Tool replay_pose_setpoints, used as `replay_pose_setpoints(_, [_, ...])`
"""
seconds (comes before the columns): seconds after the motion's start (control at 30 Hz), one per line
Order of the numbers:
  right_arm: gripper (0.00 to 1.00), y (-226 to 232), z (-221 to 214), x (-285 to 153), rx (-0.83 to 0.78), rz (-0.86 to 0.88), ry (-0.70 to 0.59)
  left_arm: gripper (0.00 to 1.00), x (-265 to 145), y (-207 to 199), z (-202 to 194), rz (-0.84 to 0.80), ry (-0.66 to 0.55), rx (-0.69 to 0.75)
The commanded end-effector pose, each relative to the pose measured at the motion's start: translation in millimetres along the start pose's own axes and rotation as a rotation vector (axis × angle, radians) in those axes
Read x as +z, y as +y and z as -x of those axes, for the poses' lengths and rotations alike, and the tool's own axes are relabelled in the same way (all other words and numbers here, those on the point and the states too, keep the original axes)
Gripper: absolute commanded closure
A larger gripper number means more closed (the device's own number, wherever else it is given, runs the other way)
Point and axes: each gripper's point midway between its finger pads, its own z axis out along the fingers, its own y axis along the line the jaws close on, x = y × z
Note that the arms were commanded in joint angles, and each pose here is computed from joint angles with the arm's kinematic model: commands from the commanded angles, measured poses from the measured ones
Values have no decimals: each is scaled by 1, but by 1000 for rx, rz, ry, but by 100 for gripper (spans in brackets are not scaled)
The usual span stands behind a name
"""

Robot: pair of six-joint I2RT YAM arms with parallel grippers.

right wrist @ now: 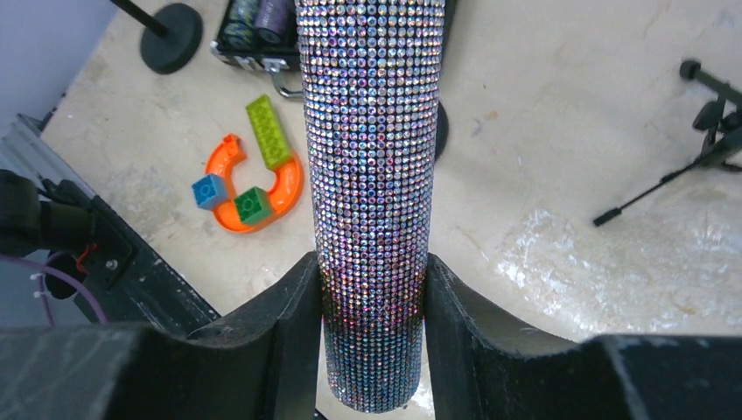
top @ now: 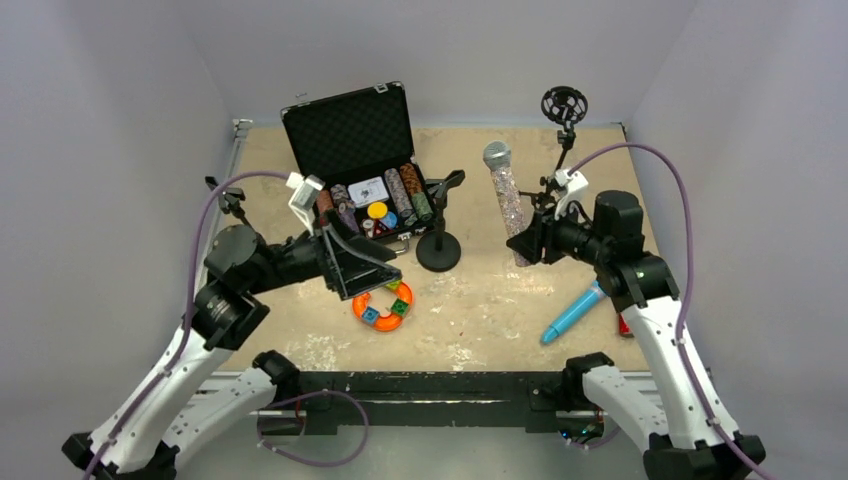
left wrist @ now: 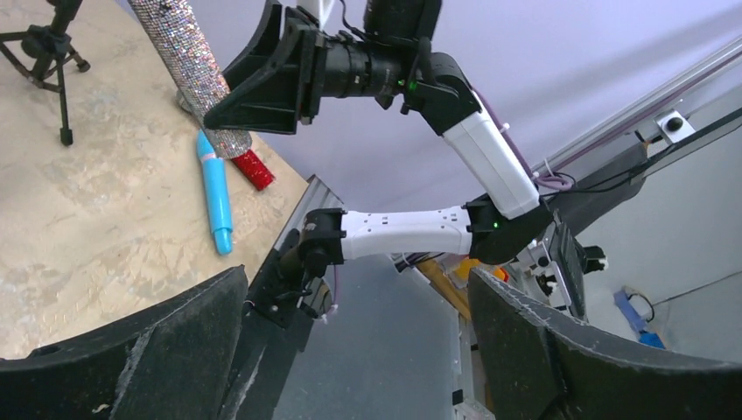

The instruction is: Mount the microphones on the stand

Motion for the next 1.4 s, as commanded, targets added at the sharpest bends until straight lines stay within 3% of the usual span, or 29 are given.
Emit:
replay_pose_setpoints(0.0, [100,38,47,-38,-161,126,-152,1,32,-22,31,-30,-35,134])
replay_pose_setpoints(0.2, [100,92,71,-79,-310,384,-207,2,87,-31,50,-49,-51,202])
replay_pose_setpoints(0.57, [100,128,77,-95,-242,666,-160,4,152,-61,69,-160,-238,255])
replay_pose_setpoints(0.83, [100,132,76,-95,-197,726,-143,33,175,-58,59,-147,-233,267])
replay_pose_setpoints(1.27, [100,133,74,-94,-151,785,-121,39,192,-31,50,-46,-213,260])
replay_pose_setpoints(1.37, [100,132,73,-91,-138,790,-114,51,197,-31,46,-57,-195,260])
